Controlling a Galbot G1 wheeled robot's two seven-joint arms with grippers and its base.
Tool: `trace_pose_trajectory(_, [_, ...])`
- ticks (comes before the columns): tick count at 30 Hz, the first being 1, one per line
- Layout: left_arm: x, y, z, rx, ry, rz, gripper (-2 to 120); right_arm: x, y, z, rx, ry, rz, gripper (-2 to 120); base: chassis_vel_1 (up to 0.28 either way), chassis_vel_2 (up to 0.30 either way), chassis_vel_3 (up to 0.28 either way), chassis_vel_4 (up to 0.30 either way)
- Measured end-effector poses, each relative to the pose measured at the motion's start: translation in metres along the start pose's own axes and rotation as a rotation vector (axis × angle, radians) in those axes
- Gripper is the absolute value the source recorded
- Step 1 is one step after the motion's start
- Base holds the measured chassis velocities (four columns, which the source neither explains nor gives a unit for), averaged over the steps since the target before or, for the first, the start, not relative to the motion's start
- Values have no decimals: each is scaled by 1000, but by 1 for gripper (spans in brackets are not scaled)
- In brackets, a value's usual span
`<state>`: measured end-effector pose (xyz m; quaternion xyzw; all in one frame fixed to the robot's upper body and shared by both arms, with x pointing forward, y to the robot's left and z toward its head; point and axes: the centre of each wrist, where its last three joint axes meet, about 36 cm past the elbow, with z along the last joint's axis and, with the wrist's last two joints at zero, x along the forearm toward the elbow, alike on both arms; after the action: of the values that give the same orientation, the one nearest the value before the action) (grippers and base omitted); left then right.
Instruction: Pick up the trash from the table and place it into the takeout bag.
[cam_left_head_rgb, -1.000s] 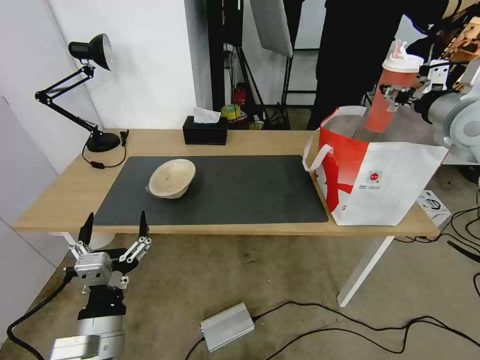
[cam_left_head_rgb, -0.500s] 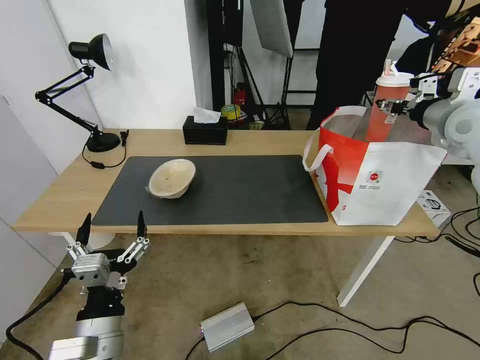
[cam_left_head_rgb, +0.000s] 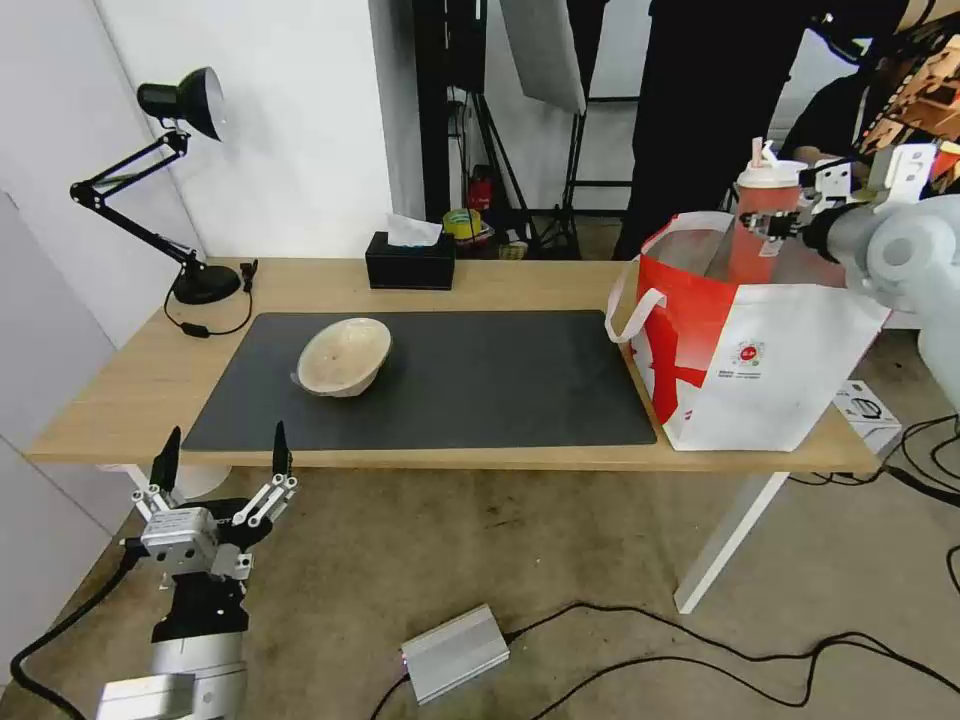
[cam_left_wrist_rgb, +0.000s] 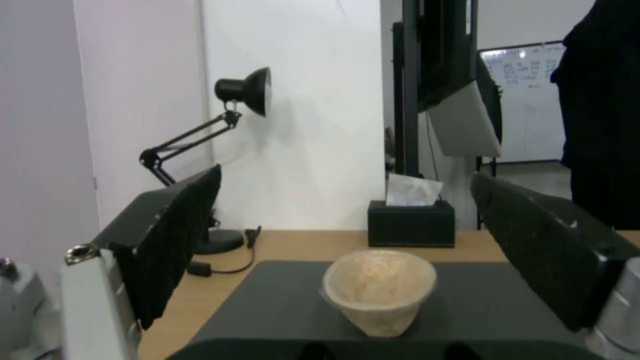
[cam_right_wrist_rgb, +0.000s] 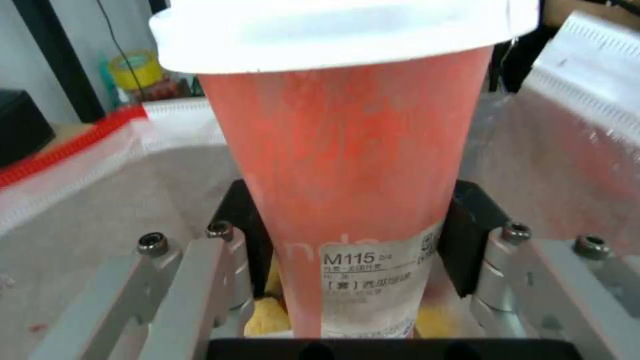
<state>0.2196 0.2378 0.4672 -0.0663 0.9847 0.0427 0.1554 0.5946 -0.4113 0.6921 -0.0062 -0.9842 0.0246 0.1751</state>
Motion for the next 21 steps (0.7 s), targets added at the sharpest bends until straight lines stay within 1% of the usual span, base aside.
trace_pose_trajectory(8, [-1, 0, 0, 2, -2, -2, 100, -7, 5, 8, 24, 27, -11, 48, 0, 0, 0, 0])
trace_pose_trajectory(21, [-2, 0, 1, 7, -5, -3, 100, -5, 5, 12, 49, 38, -23, 48, 0, 0, 0, 0])
